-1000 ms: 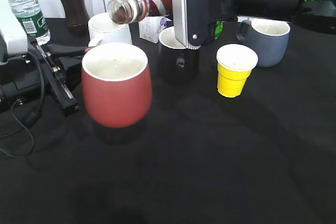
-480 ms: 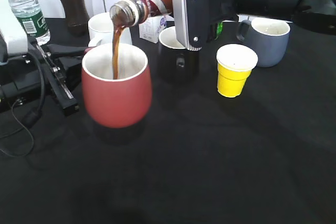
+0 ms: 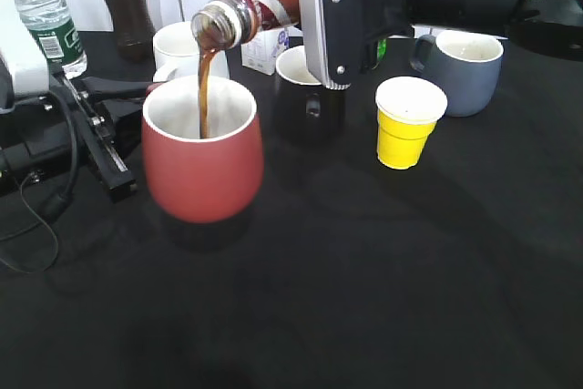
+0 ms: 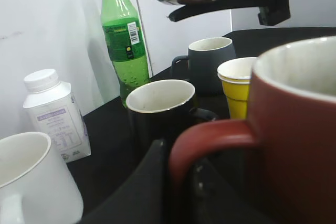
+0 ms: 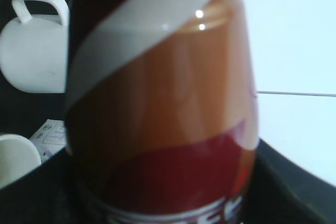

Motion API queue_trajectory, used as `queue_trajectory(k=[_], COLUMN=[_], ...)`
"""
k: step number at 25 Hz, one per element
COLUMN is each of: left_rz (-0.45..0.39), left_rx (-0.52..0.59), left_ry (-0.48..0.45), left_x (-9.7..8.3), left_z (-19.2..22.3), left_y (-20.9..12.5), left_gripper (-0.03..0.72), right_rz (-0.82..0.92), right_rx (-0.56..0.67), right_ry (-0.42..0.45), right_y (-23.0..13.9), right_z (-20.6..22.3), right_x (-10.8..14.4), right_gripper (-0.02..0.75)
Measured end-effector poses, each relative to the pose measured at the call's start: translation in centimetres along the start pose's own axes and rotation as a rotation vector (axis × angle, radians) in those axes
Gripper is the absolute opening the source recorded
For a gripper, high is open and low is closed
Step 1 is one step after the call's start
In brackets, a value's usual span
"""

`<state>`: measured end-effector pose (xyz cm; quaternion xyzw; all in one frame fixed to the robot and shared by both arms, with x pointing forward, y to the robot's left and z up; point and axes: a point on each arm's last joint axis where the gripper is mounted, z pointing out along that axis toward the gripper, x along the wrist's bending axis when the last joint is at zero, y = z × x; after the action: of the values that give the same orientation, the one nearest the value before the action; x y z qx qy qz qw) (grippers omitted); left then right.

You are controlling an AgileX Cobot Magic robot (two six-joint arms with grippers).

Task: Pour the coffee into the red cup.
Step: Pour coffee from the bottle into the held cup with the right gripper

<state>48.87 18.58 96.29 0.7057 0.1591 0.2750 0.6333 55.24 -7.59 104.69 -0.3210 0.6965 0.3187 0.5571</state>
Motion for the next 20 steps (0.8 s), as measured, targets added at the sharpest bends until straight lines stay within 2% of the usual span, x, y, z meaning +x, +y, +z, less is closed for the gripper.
queue_trajectory(k=[20], left_rz=[0.001], left_rx=[0.004], left_ry=[0.001], left_x=[0.01], left_z=[0.00], left_y=[-0.04], left_gripper=[0.056], right_rz=[-0.024], right_rx=[0.000], right_ry=[0.000], right_y=[0.00], right_z=[0.00], right_x=[0.00], right_gripper=[0.535])
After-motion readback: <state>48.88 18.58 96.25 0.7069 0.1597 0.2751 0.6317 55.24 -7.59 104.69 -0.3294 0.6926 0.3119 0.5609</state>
